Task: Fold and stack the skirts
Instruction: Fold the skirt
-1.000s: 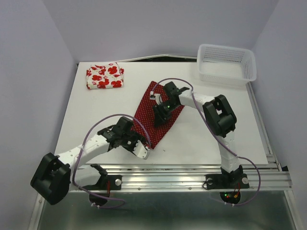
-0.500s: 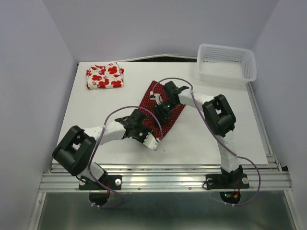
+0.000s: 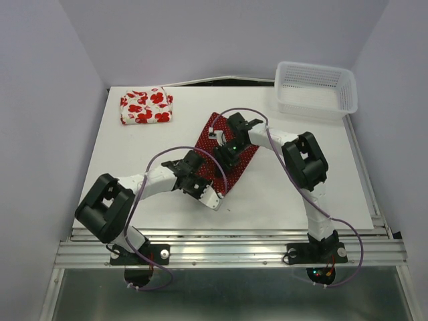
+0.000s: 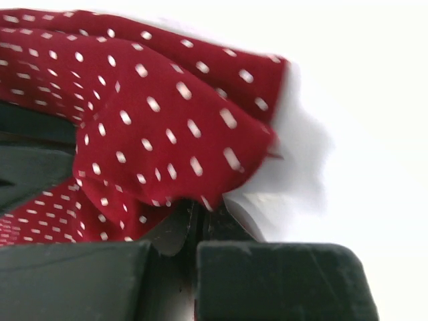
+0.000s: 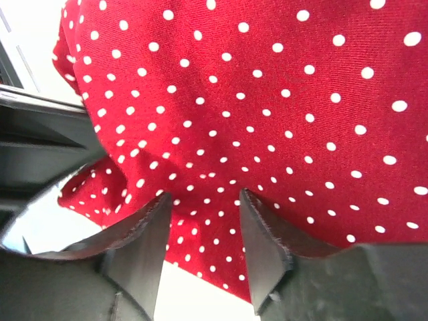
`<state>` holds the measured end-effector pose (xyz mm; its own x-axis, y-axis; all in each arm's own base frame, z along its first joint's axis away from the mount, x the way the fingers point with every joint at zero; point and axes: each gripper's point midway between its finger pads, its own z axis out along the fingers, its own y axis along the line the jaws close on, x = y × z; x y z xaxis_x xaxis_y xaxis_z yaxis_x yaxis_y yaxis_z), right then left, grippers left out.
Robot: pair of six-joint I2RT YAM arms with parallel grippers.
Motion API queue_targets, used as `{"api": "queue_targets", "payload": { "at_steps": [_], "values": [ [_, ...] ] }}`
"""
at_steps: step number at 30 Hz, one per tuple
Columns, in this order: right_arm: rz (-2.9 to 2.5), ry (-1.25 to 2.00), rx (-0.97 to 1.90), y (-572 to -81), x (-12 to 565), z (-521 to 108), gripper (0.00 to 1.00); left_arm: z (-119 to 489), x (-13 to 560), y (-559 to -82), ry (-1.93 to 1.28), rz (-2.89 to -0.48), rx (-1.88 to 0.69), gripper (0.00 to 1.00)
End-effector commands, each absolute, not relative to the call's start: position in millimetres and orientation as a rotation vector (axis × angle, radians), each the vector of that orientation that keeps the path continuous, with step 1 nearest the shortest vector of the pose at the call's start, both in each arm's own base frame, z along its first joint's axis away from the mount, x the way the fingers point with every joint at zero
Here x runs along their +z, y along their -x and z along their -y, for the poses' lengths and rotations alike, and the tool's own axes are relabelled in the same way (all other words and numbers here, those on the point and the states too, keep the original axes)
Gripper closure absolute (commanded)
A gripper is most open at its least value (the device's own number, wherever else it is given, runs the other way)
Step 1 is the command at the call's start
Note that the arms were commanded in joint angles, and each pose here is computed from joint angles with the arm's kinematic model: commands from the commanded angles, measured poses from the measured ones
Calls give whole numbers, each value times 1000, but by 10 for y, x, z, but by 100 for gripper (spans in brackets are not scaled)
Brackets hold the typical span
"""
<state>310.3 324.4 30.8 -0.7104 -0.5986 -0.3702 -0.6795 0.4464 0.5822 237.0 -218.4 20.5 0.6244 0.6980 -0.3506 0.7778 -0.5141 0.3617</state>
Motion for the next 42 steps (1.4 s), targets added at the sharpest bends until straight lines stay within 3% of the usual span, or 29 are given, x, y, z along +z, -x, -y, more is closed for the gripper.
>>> {"api": "queue_targets", "payload": {
  "at_steps": [1, 8, 13, 17, 20, 21, 23, 27, 32, 35, 38, 42],
  "values": [
    [-2586, 1150, 897, -3343, 314, -3085, 46, 1879, 318, -1880, -2450, -1267, -366, 100],
    [-2430, 1081, 812, -3841, 916, -3141, 31, 1855, 635, -1634, -2410, -1370, -501, 100],
    [-2418, 1050, 772, -4112, 930, -3061, 31, 1971, 736, -1741, -2283, -1472, -495, 99],
    [-2446, 1085, 912, -3860, 951, -3099, 34, 1992, 659, -1920, -2220, -1486, -391, 70],
    [-2426, 1040, 1007, -3715, 1062, -3142, 38, 2109, 796, -1877, -2169, -1435, -463, 49],
    [-2431, 1028, 997, -3583, 1080, -3061, 39, 2154, 958, -1867, -2117, -1406, -473, 34],
    [-2390, 985, 933, -3619, 1138, -3013, 39, 2248, 1305, -1890, -1997, -1344, -469, 29],
    [-2354, 917, 812, -3484, 1293, -2874, 39, 2119, 1812, -2103, -1690, -1486, -508, 28],
    [-2154, 1141, 679, -2896, 1338, -3104, 37, 1605, 2005, -2565, -1188, -1826, -663, 31],
    [-2080, 1372, 556, -2497, 1110, -3364, 40, 1330, 1943, -2903, -884, -1993, -724, 31],
    [-2078, 1525, 513, -2228, 802, -3508, 46, 1303, 1808, -2999, -777, -2074, -785, 32],
    [-2117, 1584, 384, -2334, 420, -3480, 48, 1283, 1754, -3070, -680, -2077, -768, 31]
  ]
}}
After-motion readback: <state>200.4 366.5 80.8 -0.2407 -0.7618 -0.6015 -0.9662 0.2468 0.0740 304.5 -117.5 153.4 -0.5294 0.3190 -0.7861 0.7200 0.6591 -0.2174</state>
